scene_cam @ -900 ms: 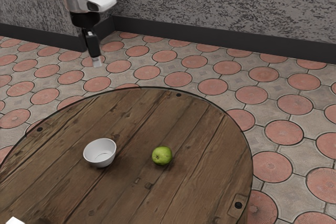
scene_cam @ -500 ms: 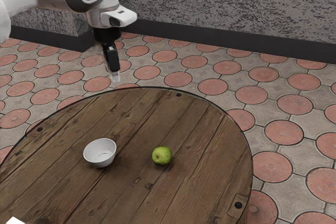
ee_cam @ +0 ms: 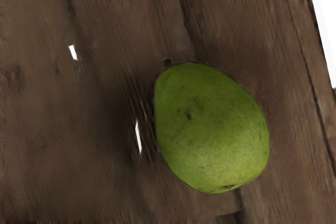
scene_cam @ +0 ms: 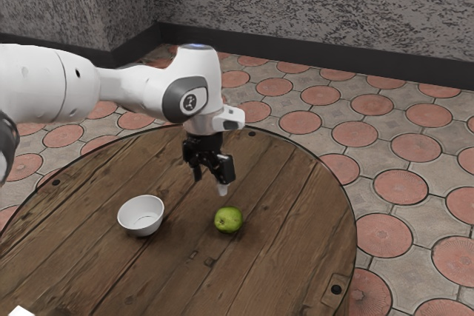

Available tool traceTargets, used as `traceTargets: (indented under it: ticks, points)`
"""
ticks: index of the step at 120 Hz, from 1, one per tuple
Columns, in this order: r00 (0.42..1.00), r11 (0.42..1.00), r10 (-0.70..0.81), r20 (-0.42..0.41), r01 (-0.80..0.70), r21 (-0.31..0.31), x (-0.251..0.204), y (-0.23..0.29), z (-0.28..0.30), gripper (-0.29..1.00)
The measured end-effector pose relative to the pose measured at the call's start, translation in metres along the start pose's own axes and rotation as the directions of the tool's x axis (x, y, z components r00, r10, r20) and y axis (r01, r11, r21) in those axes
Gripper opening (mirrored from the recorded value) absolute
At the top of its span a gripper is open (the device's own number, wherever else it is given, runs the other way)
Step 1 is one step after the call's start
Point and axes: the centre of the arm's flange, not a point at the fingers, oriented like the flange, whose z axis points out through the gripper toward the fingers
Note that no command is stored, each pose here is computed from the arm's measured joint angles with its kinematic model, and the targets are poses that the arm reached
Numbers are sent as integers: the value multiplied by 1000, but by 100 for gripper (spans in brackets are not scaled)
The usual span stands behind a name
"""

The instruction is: Place the pear in the bowl.

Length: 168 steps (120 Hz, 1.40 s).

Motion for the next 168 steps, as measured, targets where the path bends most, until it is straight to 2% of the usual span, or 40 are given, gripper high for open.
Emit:
traceTargets:
  ticks: [14,28,49,102,120,130,150,168]
  points:
    - [979,979,-201,-39,199,-49,16,-10,41,70]
    - [936,938,-341,-85,334,-93,37,-8,51,70]
    - [871,870,-486,-65,476,-131,33,-4,69,70]
    - [802,797,-597,7,594,-107,22,8,111,70]
    - [788,783,-616,8,613,-105,22,8,112,63]
    - [781,776,-625,8,622,-104,23,8,114,50]
    - [769,765,-639,-12,634,-114,17,12,95,36]
    - [746,753,-656,-113,636,-170,-20,2,-4,27]
